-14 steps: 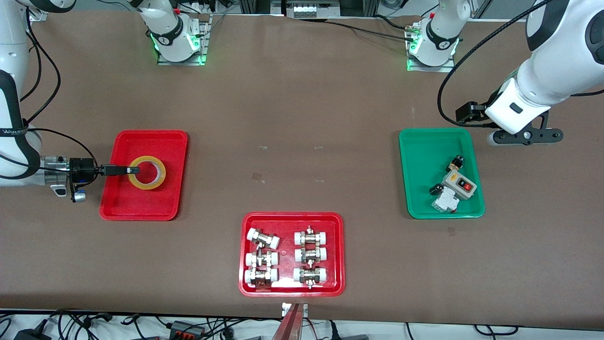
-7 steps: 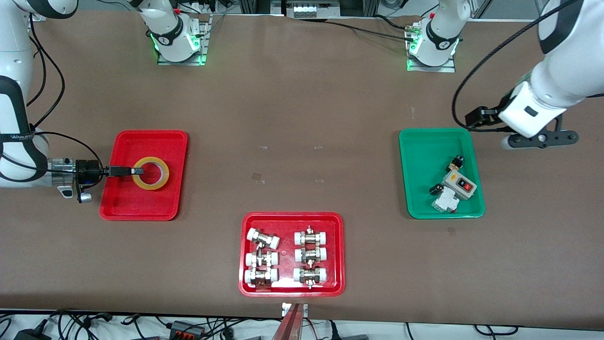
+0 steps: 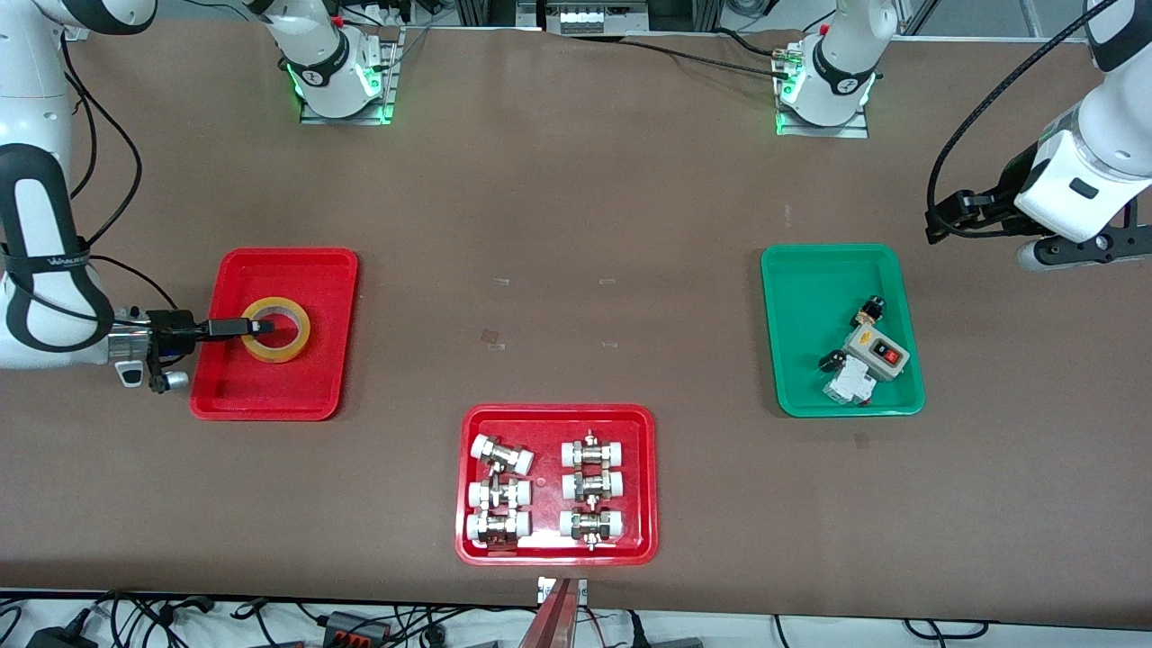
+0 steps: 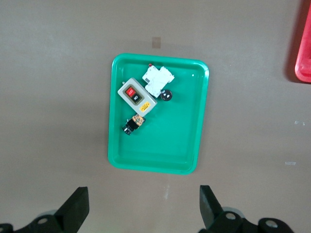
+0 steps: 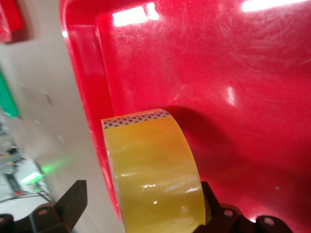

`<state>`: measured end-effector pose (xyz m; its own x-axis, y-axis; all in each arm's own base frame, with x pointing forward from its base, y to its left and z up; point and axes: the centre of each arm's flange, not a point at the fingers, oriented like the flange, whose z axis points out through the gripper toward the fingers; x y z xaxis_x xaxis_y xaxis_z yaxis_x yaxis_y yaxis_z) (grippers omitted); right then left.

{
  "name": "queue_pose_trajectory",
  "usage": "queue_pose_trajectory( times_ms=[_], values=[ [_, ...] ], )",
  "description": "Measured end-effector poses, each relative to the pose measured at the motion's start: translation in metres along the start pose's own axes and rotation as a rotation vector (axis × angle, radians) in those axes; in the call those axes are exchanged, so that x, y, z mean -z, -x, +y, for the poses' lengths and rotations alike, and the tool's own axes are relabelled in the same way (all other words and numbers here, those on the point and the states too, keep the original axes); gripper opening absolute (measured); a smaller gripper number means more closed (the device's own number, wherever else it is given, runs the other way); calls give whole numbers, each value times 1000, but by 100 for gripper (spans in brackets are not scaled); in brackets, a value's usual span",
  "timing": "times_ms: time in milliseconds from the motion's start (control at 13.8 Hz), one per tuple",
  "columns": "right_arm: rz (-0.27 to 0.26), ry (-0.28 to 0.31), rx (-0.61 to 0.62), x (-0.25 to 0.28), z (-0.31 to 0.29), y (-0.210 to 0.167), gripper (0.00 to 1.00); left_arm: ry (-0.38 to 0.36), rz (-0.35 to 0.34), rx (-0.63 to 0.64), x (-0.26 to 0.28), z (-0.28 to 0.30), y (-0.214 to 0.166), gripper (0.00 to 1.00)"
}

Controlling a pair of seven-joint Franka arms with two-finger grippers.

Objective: Left arm passes tape to right arm into tray
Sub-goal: 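Lower the tape into the empty red tray with the right gripper, then open the right gripper and lift it off the tape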

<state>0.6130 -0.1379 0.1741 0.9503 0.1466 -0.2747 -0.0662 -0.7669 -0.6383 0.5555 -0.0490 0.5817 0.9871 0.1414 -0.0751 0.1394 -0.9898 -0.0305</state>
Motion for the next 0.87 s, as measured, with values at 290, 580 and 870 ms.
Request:
queue_pose_trajectory(
  times_ms=[290,580,870],
  values=[
    [-31,151,86,21,-35,-3,100,-2,-9,5,-1,-1,1,100],
    [-47,321,191,46,-96,-5,100,-1,-10,13,-1,0,1,100],
    [3,407,69,68,-128,-1,100,0,-11,13,-1,1,1,100]
  ],
)
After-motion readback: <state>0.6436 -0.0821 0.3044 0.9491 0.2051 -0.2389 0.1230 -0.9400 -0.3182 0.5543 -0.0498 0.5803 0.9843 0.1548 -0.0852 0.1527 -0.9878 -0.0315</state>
